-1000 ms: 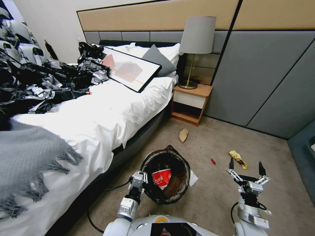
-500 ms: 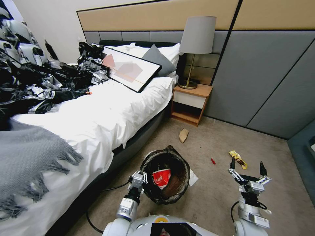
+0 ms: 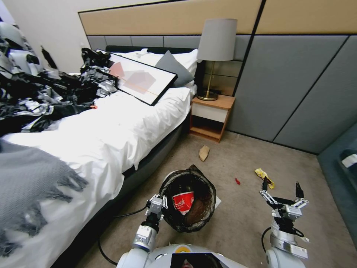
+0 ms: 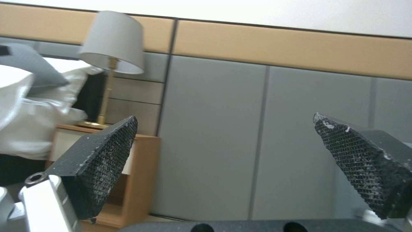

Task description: Pick up the trash bin, then pick up the garbage from the floor and place it into the trash bin.

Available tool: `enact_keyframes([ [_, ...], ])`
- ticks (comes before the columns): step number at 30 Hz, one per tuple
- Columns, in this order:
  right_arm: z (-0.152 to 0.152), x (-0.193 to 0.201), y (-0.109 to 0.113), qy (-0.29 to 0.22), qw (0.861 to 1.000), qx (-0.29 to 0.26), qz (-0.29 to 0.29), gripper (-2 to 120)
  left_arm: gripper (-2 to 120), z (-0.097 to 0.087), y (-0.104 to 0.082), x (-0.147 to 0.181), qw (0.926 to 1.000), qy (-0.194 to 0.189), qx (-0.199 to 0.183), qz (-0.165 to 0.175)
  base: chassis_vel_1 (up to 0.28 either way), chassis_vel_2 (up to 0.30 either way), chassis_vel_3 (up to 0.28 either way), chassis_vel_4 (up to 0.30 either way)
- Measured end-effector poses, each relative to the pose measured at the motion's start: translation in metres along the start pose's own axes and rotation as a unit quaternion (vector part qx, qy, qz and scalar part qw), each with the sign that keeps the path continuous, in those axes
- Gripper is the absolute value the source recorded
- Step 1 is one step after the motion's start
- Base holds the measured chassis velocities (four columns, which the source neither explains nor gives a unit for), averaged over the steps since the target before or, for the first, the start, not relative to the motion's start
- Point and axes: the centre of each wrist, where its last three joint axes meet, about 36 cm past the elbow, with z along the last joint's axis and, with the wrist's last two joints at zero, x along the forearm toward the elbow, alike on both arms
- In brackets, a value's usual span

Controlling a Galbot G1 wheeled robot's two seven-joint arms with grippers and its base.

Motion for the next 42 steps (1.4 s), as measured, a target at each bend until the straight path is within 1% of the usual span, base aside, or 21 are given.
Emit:
enact_keyframes([
  [16, 0.0043, 0.0000, 0.0007, -0.003, 1.000, 0.006, -0.010, 100, 1, -0.0001, -0.0008, -0.0003, 1.0000, -0.002, 0.002, -0.001, -0.092, -0.088, -0.105, -0.108],
  [24, 0.0040, -0.0007, 0.0007, -0.004, 1.000, 0.005, -0.018, 100, 1, -0.0007, -0.0021, -0.0008, 0.9999, -0.011, 0.008, -0.003, 0.000, 0.000, 0.000, 0.000],
  [36, 0.0041, -0.0006, 0.0015, -0.004, 1.000, 0.005, -0.025, 100, 1, -0.0003, -0.0021, -0.0010, 0.9999, -0.011, 0.008, -0.003, 0.000, 0.000, 0.000, 0.000],
  [42, 0.0049, 0.0000, 0.0019, -0.004, 1.000, 0.004, -0.025, 100, 1, 0.0001, -0.0023, -0.0011, 0.9999, -0.011, 0.007, -0.003, -0.096, 0.078, 0.083, -0.092],
])
